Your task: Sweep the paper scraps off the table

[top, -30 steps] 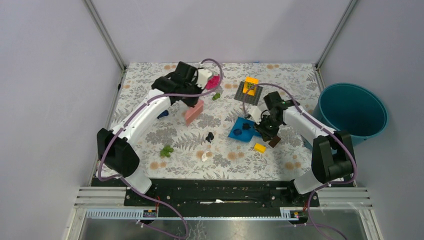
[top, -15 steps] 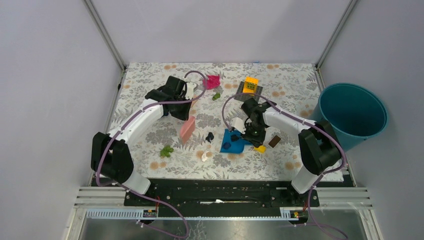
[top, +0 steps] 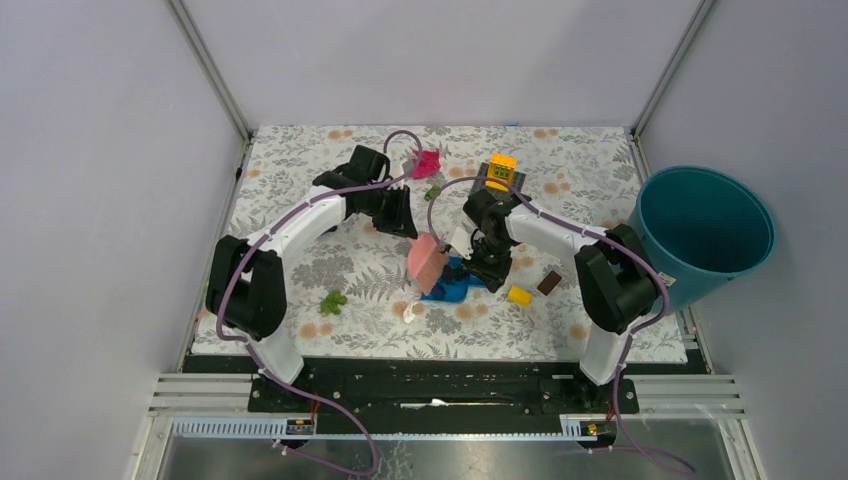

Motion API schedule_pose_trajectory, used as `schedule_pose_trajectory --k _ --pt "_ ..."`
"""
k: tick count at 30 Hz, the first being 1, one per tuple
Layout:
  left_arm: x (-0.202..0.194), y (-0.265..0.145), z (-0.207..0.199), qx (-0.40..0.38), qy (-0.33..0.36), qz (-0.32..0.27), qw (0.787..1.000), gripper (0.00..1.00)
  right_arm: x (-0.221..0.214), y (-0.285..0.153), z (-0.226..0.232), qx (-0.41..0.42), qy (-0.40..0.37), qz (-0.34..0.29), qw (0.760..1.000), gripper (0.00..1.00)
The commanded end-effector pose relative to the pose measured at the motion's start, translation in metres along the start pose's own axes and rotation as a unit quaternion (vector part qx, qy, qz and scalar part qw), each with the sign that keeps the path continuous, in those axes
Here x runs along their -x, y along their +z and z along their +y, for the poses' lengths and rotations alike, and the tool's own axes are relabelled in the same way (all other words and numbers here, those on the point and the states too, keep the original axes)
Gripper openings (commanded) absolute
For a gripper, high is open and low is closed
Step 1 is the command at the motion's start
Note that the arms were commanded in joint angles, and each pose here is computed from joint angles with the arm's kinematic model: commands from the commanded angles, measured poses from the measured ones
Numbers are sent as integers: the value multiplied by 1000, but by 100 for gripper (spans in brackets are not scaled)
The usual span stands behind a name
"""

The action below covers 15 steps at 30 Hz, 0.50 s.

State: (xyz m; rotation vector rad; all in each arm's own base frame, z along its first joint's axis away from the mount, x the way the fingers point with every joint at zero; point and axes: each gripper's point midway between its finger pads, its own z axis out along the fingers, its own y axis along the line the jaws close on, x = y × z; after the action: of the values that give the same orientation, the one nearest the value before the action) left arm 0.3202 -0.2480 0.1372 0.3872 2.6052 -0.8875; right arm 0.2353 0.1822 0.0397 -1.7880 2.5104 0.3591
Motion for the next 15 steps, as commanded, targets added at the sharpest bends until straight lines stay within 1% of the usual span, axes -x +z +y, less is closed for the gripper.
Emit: schedule_pose_trajectory --k 1,4,8,10,13,15 --pt "33 -14 -37 -58 14 -39 997 0 18 -9 1 5 9 -25 1000 0" --pt "55 -29 -34 -29 60 -63 996 0 8 -11 3 3 -1 -23 1000 0" --pt "92 -61 -28 34 138 -111 984 0 -13 -11 7 -8 -37 -38 999 0" --pt "94 -74 -30 45 163 -117 979 0 -15 -13 6 -27 -56 -56 996 0" --pt "84 -90 -28 56 193 -107 974 0 -10 -19 2 -57 -71 -87 992 0" --pt "77 -100 -17 87 198 -103 971 0 -10 -22 4 -61 -83 -94 990 0"
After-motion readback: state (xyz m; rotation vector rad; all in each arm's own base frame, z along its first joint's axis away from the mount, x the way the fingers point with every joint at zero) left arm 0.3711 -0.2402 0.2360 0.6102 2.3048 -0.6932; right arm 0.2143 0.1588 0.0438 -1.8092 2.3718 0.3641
